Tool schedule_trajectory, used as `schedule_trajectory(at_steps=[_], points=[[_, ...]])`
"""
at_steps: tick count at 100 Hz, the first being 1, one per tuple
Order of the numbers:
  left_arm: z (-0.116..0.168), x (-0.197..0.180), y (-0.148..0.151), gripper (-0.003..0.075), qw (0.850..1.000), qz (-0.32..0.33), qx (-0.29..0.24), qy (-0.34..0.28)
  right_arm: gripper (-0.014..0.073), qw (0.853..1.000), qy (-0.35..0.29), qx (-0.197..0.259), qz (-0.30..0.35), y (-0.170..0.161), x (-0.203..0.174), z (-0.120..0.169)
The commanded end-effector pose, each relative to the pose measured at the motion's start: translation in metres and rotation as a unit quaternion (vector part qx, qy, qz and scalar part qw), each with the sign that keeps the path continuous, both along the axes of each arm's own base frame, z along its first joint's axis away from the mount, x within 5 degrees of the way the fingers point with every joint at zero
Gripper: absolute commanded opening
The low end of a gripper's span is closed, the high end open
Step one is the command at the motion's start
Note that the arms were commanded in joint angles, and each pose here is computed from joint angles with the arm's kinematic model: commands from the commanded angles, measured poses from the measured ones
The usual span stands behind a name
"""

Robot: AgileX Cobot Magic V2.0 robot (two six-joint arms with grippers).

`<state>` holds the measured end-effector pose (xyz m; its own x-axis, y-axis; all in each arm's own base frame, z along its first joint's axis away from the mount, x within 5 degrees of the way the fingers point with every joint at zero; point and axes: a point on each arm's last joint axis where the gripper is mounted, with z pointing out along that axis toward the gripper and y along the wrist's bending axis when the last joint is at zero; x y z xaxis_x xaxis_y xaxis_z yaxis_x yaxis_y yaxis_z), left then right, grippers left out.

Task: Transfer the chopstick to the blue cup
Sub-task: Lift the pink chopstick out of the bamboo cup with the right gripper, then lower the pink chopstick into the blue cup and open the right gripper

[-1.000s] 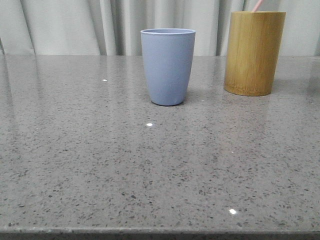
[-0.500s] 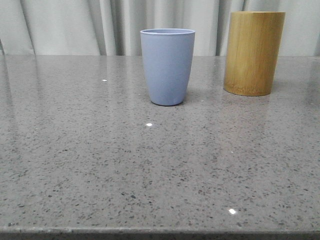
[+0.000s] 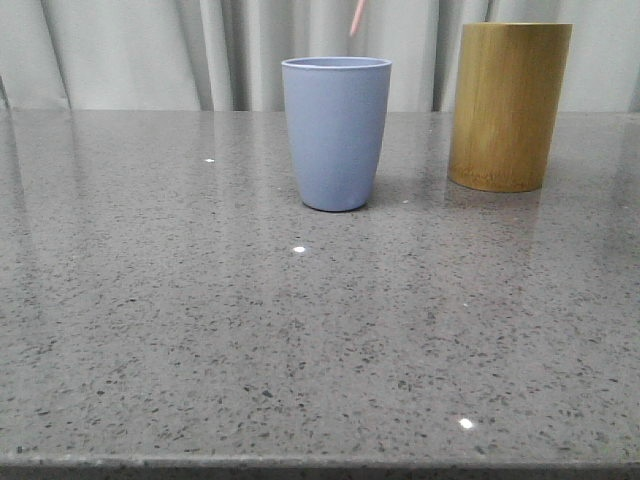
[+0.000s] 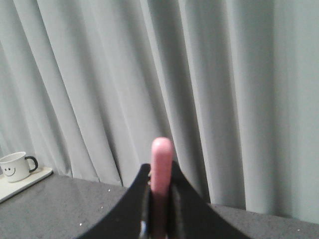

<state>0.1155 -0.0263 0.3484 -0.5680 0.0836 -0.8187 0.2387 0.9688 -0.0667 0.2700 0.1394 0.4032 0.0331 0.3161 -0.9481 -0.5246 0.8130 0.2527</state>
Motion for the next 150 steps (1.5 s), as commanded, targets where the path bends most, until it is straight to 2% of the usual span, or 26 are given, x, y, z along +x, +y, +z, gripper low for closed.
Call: schedule_trajectory(at_steps=[1, 22, 29, 38, 53, 60, 82, 102, 130, 137, 150], points=[[0.012, 0.003, 0.0, 0.0578, 0.999, 0.008, -0.019, -0.039, -0.0066, 0.998, -0.053, 0.022, 0.014, 0.004, -0.005, 0.019], [0.012, 0.003, 0.0, 0.0578, 0.999, 0.008, -0.019, -0.039, -0.0062, 0.999, -0.029, 0.008, 0.025, 0.017, 0.006, 0.002], [0.012, 0.003, 0.0, 0.0578, 0.999, 0.008, -0.019, -0.039, -0.0024, 0.999, -0.022, 0.004, 0.024, 0.018, 0.009, -0.002], [0.012, 0.003, 0.0, 0.0578, 0.999, 0.008, -0.019, -0.039, 0.0102, 1.0, -0.014, -0.001, 0.023, 0.018, 0.01, -0.004], [0.012, 0.003, 0.0, 0.0578, 0.999, 0.008, -0.019, -0.039, 0.0414, 1.0, -0.009, -0.004, 0.022, 0.018, 0.01, -0.005], [0.012, 0.003, 0.0, 0.0578, 0.999, 0.008, -0.019, -0.039, 0.0486, 1.0, -0.009, -0.003, 0.022, 0.018, 0.01, -0.005], [0.012, 0.003, 0.0, 0.0578, 0.999, 0.008, -0.019, -0.04, 0.0488, 0.999, -0.026, 0.015, 0.012, 0.008, 0.005, 0.007], [0.012, 0.003, 0.0, 0.0578, 0.999, 0.008, -0.019, -0.04, 0.0488, 0.998, -0.052, 0.012, -0.043, -0.032, -0.017, 0.038], [0.012, 0.003, 0.0, 0.0578, 0.999, 0.008, -0.019, -0.04, 0.0488, 0.983, -0.043, -0.065, -0.165, -0.097, -0.079, 0.068], [0.012, 0.003, 0.0, 0.0578, 0.999, 0.008, -0.019, -0.04, 0.0488, 0.978, -0.019, -0.095, -0.184, -0.105, -0.099, 0.069], [0.012, 0.003, 0.0, 0.0578, 0.999, 0.008, -0.019, -0.04, 0.0486, 0.963, 0.091, -0.131, -0.219, -0.122, -0.135, 0.056]])
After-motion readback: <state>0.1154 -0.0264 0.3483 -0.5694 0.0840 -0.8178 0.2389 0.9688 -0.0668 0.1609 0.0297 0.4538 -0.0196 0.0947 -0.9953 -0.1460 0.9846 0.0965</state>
